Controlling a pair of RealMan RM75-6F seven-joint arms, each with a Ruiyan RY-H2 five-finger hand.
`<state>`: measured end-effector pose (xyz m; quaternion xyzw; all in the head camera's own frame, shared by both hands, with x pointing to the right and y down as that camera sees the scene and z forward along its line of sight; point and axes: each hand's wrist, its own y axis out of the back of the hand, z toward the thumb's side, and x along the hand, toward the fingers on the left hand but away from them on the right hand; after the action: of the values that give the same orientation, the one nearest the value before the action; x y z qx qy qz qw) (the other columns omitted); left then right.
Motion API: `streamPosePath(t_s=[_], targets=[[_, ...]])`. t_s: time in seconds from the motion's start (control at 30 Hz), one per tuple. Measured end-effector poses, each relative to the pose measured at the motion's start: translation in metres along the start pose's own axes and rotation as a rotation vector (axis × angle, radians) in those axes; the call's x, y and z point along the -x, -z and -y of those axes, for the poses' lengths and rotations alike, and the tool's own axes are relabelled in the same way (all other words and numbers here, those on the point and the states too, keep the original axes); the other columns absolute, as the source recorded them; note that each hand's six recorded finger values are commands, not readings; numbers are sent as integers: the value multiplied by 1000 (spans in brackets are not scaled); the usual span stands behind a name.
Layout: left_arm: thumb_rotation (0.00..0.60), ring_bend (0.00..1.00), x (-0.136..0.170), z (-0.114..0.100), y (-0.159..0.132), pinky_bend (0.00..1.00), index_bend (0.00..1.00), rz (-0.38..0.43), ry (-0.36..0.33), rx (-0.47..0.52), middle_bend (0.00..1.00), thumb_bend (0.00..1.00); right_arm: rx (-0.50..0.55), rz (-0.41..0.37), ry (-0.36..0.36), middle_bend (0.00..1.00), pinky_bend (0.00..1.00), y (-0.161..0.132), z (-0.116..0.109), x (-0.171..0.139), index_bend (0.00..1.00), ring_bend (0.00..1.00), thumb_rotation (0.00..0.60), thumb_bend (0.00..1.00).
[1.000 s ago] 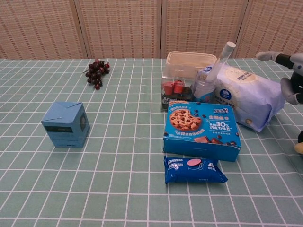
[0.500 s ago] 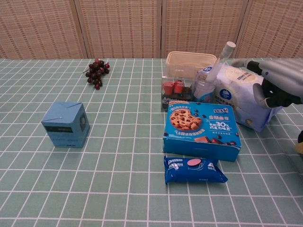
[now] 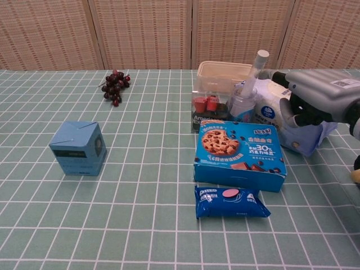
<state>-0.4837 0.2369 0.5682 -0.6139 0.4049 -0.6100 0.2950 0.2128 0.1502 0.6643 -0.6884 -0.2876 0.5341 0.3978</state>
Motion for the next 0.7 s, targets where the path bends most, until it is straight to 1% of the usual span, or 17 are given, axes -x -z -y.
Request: streamPosePath(t_s=[0.3,0.5,0.53,0.6,0.7], targets=[[600,416,-1,0,2,585,440,-11,5,-5,405,221,-13,-30,1,993,1000,-15,-4,8,39,1000,600,759],[600,416,-2,1,2,585,441,-12,10,-10,405,222,-9,-27,11,994,1000,-13,-7,7,38,1000,600,755],[600,416,-2,2,2,585,440,-12,10,-10,405,222,-5,-25,14,994,1000,-12,-8,7,39,1000,600,739],[600,416,-2,2,2,585,440,-12,11,-11,405,222,5,-18,24,994,1000,-8,-11,6,48,1000,600,667],[600,416,-3,2,2,585,440,-11,14,-14,405,222,23,-9,44,994,1000,-2,-16,4,76,1000,600,503]])
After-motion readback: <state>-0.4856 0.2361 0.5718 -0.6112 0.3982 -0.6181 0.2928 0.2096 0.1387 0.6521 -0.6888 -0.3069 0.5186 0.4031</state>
